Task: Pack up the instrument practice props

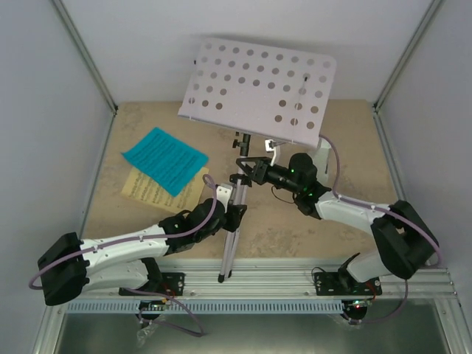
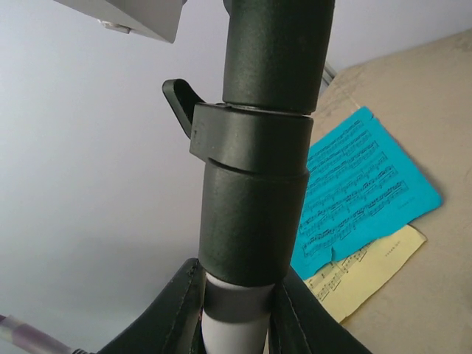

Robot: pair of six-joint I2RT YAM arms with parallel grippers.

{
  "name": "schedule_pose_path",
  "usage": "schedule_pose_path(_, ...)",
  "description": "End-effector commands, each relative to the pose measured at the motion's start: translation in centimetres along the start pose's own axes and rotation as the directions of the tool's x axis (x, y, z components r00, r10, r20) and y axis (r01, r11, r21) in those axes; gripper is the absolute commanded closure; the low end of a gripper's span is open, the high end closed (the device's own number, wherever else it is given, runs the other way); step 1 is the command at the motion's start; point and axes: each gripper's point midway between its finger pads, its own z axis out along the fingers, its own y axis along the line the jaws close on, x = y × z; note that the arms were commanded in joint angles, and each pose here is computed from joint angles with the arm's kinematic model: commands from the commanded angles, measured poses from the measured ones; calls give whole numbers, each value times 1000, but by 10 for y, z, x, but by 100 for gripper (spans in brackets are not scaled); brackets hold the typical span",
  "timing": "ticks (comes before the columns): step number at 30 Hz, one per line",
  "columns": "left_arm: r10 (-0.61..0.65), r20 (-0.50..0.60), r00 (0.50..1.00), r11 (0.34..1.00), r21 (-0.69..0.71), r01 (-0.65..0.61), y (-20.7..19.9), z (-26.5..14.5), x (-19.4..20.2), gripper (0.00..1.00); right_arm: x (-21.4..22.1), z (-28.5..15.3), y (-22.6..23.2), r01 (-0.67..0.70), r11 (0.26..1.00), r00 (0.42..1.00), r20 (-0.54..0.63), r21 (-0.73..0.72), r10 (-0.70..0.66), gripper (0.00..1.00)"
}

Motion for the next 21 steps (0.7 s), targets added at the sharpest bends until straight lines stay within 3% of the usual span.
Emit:
schedule_pose_path(1, -20, 121, 992, 995, 98, 8, -32, -14, -42, 100, 5, 5, -78, 116, 963, 992, 16, 244, -124, 100)
schedule_pose_path(9, -65, 104, 992, 994, 97, 55, -25, -9, -31, 100, 22, 12, -96, 98, 961, 995, -13, 258, -98, 94)
schedule_pose_path(21, -126, 130, 983, 988, 102, 114, -17, -7, -35, 100, 24, 11, -91, 108, 967, 994, -13, 229, -108, 71)
